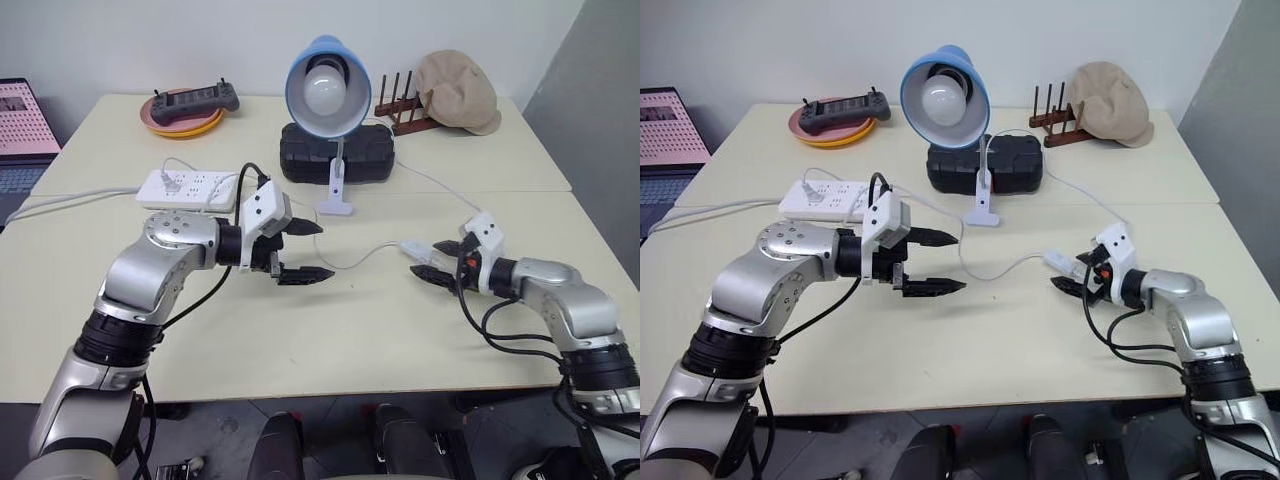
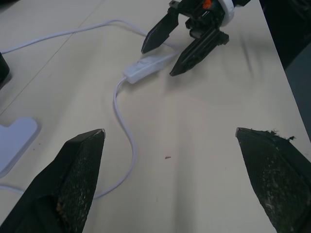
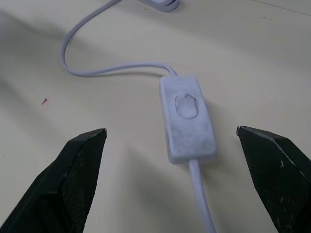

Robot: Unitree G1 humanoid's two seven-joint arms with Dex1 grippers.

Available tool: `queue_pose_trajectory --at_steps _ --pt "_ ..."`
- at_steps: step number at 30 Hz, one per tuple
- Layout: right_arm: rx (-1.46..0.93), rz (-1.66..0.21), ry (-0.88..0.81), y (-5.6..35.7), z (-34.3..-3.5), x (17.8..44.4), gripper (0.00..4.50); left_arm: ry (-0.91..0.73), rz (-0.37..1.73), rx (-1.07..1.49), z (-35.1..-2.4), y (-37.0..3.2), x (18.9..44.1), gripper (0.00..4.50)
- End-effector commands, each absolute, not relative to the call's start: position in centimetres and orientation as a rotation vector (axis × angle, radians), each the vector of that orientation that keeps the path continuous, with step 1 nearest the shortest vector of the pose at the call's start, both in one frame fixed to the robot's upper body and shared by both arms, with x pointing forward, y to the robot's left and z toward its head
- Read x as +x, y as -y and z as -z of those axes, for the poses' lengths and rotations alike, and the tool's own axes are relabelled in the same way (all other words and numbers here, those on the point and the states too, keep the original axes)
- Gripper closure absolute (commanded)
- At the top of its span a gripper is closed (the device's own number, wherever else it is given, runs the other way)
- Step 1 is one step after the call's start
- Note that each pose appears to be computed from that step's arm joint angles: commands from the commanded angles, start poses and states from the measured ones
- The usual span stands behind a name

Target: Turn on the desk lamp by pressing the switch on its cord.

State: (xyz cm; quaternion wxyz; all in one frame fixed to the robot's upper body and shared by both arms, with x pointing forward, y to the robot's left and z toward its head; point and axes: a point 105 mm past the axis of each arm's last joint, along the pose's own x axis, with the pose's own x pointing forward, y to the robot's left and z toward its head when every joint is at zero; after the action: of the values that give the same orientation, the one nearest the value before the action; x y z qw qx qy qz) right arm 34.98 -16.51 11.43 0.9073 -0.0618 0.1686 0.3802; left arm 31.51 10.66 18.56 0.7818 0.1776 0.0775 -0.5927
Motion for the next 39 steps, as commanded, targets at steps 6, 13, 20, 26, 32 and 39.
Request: queue_pose_trajectory --at_steps 6,13,20,26,32,39 --pt "-0.063 -0.765 -0.356 17.0 -11.7 36.0 0.36 -0.115 1.239 0.385 -19.6 -11.2 31.1 0.0" --pt "-0.065 -0.762 -0.359 17.6 -11.8 36.0 1.98 -0.123 1.229 0.38 -19.4 -11.5 30.8 0.0" --pt "-0.061 -0.767 -0.347 17.8 -12.2 35.8 3.46 -0.127 1.229 0.36 -19.4 -11.5 31.0 0.0" --pt "-0.167 -0.795 -0.193 15.9 -15.6 34.8 3.46 -0.197 1.15 -0.001 -19.2 -11.5 31.3 0.0" --pt "-0.354 -0.785 0.004 13.7 -17.5 33.2 3.46 -0.274 1.144 -0.552 -19.4 -8.9 29.8 0.0" --pt "-0.392 -0.822 0.084 12.1 -17.7 32.0 3.46 -0.303 1.12 -0.737 -18.8 -6.4 29.3 0.0"
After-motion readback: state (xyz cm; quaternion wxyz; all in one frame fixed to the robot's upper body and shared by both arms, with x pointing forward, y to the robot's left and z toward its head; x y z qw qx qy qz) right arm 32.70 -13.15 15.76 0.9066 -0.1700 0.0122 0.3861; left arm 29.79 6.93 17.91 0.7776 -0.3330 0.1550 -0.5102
